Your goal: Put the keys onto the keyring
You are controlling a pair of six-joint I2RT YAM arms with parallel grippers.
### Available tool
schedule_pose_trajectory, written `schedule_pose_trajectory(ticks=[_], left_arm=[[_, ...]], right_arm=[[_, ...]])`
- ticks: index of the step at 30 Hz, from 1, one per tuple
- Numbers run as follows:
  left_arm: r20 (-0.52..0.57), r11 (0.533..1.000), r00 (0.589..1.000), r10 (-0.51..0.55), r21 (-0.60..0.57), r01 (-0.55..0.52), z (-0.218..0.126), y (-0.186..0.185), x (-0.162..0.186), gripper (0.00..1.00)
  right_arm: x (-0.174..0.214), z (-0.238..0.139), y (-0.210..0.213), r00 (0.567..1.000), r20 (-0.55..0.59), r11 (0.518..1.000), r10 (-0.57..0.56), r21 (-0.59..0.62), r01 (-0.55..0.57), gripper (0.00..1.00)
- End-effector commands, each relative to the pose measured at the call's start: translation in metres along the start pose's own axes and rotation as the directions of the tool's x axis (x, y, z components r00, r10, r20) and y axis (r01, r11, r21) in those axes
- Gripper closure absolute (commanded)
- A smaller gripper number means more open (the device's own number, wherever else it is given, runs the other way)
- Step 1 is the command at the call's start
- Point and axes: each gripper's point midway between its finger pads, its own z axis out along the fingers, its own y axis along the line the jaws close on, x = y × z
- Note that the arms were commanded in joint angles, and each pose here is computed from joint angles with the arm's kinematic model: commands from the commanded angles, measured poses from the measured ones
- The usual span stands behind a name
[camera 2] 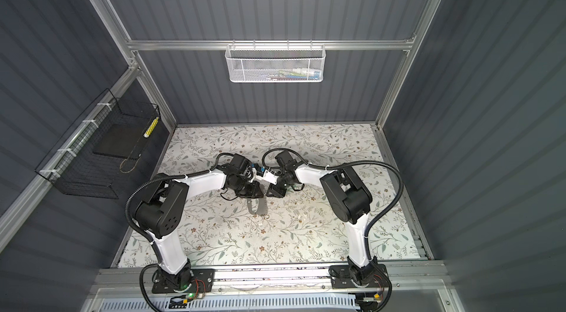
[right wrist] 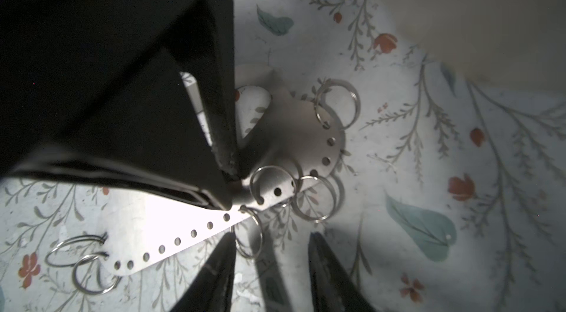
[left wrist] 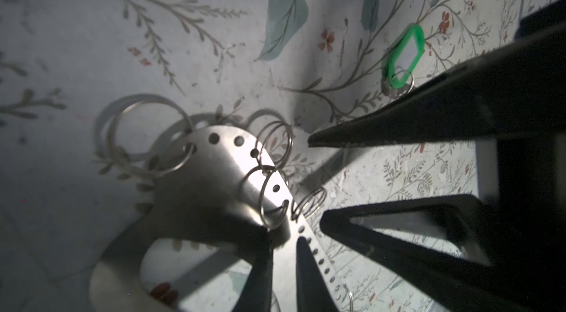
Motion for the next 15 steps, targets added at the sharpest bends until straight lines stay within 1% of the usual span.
schedule_pose_trajectory(ticks=[1, 9, 15], left_arm=[[-0.016, 1.0, 1.0, 0.013, -0.018, -0.014, -0.005, 0.001, 0.005, 0.83], [-0.016, 1.0, 1.0, 0.013, -0.02, -0.013, -0.004, 0.002, 0.005, 0.83], [-0.017, 1.0, 1.0, 0.008, -0.019, -0.008, -0.004, 0.002, 0.005, 0.83]], right_arm=[[0.005, 0.003, 0.008, 0.998, -0.039, 0.998, 0.043, -0.05, -0.045, 0.57], [0.014, 0.011, 0.006, 0.994, -0.075, 0.996, 0.075, -0.049, -0.079, 0.57], [0.016, 0.014, 0.006, 0.992, -0.089, 0.996, 0.085, -0.033, -0.088, 0.6]])
